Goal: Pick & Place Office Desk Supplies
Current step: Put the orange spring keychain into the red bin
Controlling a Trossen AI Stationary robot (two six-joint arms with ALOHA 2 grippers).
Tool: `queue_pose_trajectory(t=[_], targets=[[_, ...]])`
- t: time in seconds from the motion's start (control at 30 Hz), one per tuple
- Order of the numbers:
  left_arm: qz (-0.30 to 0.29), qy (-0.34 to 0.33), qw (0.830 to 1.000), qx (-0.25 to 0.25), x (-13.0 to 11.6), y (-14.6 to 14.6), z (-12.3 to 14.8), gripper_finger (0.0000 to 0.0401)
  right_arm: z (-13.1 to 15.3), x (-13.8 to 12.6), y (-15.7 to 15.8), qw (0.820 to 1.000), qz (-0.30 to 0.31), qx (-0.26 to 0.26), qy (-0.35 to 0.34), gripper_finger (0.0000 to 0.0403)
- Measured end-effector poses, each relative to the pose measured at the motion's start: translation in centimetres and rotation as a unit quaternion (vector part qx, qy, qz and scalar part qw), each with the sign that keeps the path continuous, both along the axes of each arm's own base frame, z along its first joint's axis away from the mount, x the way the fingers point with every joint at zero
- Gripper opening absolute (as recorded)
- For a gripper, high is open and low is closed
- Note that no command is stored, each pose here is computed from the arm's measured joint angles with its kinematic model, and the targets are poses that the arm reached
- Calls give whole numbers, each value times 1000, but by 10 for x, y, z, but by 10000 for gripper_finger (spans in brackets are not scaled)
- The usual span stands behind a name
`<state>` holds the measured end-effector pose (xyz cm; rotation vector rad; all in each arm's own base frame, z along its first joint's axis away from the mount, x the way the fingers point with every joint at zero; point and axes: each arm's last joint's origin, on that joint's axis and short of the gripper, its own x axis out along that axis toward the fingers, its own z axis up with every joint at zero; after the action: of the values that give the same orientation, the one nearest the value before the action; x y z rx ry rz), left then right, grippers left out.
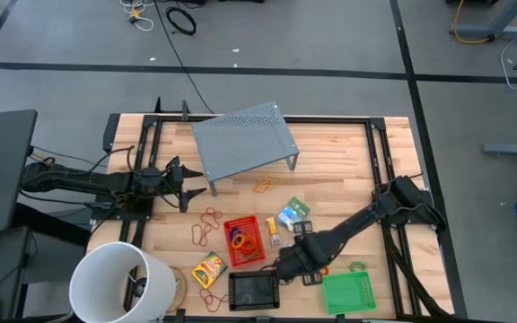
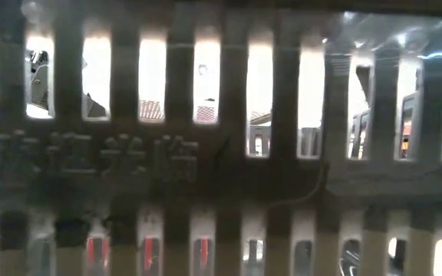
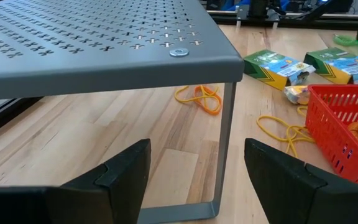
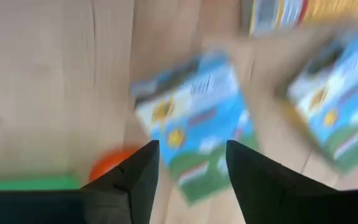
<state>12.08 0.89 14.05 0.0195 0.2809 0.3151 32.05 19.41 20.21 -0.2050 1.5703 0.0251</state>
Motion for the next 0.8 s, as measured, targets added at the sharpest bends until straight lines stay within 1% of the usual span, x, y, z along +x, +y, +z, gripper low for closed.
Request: queue_pose_trajectory(t=[0.13,0.23,0.33,0.4,0.6,0.8], targets=[[0,0,1000,1,0,0,0,262,1,-15,5,998,-32,-28,41,192],[-1,1,1000,3,0,0,0,262,0,-22,7,996,-53,-41,56,192],[-1,1,1000,3,0,0,0,262,-3,-25,8,995,-68,-34,67,192],[-1,1,1000,3,0,0,0,262,-7,-26,8,994,-77,-21,74,192],[-1,1,1000,4,0,0,0,262,-23,-32,7,991,-86,-2,104,192],[-1,1,1000,5,0,0,0,262,-36,-31,8,991,-85,35,97,192]])
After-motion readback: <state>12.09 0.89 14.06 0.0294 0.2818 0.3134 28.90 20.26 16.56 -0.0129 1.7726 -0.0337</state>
